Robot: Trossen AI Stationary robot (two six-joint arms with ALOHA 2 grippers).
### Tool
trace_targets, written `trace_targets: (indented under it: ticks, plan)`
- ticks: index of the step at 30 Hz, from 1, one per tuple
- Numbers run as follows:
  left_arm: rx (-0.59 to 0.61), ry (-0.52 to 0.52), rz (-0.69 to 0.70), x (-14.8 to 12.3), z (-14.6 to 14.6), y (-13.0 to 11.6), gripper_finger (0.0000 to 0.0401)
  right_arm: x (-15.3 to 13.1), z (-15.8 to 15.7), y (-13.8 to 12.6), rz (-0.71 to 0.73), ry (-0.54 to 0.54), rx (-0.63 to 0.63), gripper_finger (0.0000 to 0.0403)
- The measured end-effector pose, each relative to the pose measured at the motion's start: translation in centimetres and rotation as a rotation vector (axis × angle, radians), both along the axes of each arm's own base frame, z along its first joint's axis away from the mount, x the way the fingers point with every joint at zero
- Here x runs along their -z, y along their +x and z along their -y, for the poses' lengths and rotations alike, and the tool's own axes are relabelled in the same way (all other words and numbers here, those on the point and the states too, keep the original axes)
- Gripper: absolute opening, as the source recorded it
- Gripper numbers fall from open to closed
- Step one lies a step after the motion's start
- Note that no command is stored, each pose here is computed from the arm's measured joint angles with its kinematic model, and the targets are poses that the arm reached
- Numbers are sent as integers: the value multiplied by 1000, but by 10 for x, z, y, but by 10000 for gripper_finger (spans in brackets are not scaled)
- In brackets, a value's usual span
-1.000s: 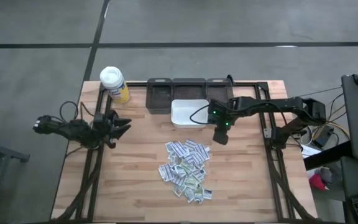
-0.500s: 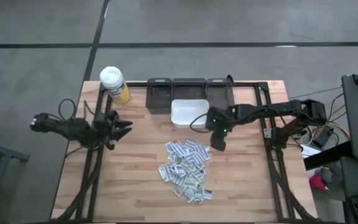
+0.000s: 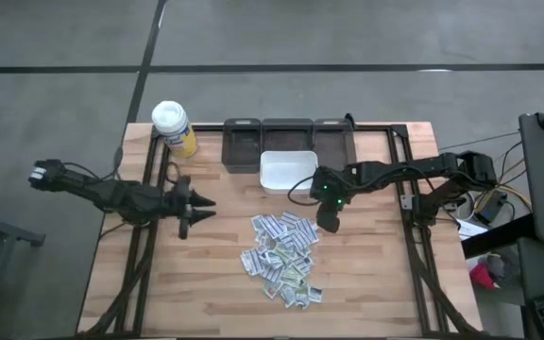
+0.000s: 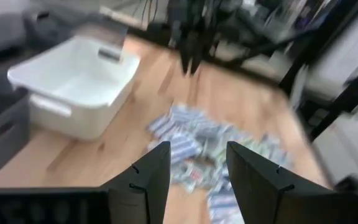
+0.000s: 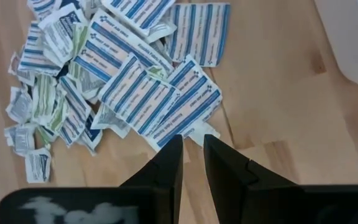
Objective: Pick & Place First Aid Supplies
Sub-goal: Put the blue bandage pack into the right black bin
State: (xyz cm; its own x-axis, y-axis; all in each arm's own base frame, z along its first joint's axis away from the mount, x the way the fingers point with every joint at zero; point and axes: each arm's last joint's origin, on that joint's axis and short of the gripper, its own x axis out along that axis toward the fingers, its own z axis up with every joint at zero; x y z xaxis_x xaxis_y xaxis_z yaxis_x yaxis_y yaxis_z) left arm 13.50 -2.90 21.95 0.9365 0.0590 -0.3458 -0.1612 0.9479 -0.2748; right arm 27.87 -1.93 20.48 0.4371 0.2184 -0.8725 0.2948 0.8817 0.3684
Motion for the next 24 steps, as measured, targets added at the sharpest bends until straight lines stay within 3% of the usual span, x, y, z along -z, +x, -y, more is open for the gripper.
trace_targets:
  ticks: [4, 10, 24]
  plan:
    - [7, 42, -103, 14, 1, 4, 161, 1, 0, 0, -8, 6, 12, 63]
    - [-30, -10, -186, 26, 1, 3, 161, 1, 0, 1, -7, 16, 34, 63]
    - [-23, 41, -189, 26, 0, 3, 161, 0, 1, 9, 98, -2, 21, 72]
